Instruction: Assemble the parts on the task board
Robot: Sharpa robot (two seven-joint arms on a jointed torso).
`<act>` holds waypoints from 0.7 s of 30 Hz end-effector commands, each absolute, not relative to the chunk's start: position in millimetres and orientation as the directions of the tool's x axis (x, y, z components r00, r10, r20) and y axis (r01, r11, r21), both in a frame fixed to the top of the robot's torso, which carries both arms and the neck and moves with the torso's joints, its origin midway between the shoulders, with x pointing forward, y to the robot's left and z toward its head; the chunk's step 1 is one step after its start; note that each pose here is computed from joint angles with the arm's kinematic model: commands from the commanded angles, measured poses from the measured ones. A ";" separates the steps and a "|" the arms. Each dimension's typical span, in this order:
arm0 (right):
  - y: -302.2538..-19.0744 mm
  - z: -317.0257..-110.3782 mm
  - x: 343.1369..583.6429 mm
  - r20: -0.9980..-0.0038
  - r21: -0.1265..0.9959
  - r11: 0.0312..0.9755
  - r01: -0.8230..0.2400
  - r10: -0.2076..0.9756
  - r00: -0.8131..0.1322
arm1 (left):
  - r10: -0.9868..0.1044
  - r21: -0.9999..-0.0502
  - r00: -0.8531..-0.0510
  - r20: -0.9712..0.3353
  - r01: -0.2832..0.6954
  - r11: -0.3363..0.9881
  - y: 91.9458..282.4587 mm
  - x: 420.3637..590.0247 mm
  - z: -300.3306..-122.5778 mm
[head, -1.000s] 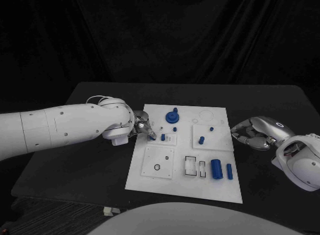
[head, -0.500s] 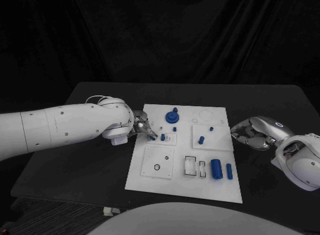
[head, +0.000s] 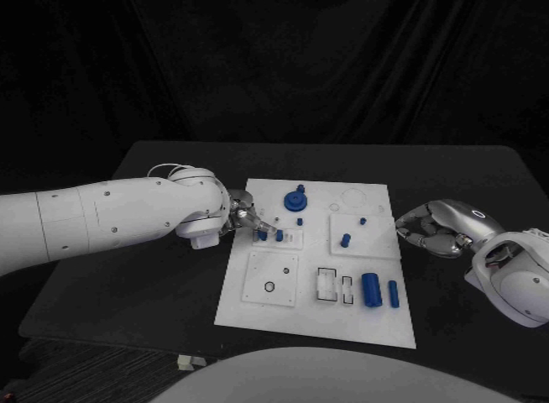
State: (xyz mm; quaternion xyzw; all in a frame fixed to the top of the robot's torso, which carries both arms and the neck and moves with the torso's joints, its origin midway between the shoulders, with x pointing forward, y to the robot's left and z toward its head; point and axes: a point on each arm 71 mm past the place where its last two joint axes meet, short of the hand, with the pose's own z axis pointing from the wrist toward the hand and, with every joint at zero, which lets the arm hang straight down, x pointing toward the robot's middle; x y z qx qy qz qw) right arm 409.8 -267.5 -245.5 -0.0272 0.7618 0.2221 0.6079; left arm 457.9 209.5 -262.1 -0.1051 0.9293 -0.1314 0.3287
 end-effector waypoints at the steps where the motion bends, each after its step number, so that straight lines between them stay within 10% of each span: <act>1: -268.4 -247.2 409.5 -0.938 0.301 0.906 -0.297 0.224 -0.265 | -0.262 -0.292 -0.787 -0.559 -0.109 0.950 211.1 453.3 -269.8; 21: -268.6 -248.0 409.3 -0.937 0.300 0.908 -0.293 0.223 -0.269 | -0.296 -0.364 -0.759 -0.580 -0.083 0.928 208.4 452.9 -265.5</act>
